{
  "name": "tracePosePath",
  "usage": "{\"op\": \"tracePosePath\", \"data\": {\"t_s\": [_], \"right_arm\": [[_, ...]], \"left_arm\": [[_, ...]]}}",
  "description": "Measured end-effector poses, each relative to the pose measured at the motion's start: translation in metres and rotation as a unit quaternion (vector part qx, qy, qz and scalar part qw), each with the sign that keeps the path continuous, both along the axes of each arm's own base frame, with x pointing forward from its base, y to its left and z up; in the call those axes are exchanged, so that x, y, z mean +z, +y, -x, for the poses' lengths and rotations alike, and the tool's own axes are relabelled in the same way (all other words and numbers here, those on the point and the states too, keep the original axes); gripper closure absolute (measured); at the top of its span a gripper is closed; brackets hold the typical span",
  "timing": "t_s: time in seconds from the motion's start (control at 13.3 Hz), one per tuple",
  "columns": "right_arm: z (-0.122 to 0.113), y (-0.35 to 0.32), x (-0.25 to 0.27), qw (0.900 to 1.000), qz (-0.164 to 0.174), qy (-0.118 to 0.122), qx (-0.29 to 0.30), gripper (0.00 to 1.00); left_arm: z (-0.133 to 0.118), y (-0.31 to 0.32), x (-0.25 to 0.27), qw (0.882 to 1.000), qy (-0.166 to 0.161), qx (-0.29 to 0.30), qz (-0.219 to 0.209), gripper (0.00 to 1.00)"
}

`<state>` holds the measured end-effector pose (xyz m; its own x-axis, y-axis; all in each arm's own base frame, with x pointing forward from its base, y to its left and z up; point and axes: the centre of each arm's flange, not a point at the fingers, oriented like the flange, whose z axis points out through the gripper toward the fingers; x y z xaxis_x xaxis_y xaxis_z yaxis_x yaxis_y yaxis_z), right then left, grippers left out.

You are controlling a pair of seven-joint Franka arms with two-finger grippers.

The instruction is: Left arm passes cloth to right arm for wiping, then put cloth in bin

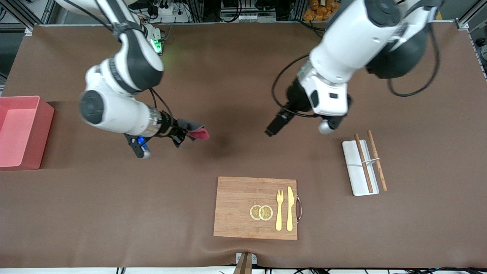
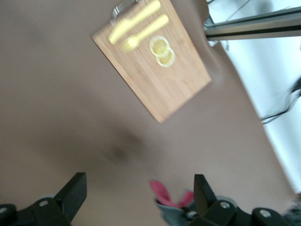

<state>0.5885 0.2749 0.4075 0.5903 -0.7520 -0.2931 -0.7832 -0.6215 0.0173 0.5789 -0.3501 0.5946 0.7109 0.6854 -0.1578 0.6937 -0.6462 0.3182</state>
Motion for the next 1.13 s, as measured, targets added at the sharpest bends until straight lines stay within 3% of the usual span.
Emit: {"op": "tracePosePath", "data": {"t_s": [0.3, 0.53, 0.68, 0.9, 1.13], "right_arm": [[-0.002, -0.022, -0.048, 0.999, 0.018, -0.026, 0.041, 0.95], [-0.001, -0.034, -0.078, 0.997, 0.022, -0.021, 0.074, 0.95], [-0.009, -0.055, -0.092, 0.995, 0.023, -0.019, 0.095, 0.95], [-0.019, -0.12, -0.111, 0.99, 0.009, -0.016, 0.137, 0.95], [-0.02, -0.214, -0.132, 0.978, -0.02, -0.019, 0.204, 0.95]], "left_arm": [[-0.024, 0.102, -0.002, 0.989, 0.006, -0.135, -0.061, 0.0], [-0.044, 0.182, -0.006, 0.976, 0.003, -0.201, -0.085, 0.0], [-0.047, 0.213, -0.011, 0.963, 0.01, -0.234, -0.132, 0.0], [-0.047, 0.243, -0.006, 0.942, 0.011, -0.274, -0.191, 0.0], [-0.043, 0.294, 0.01, 0.931, 0.007, -0.305, -0.202, 0.0]]}}
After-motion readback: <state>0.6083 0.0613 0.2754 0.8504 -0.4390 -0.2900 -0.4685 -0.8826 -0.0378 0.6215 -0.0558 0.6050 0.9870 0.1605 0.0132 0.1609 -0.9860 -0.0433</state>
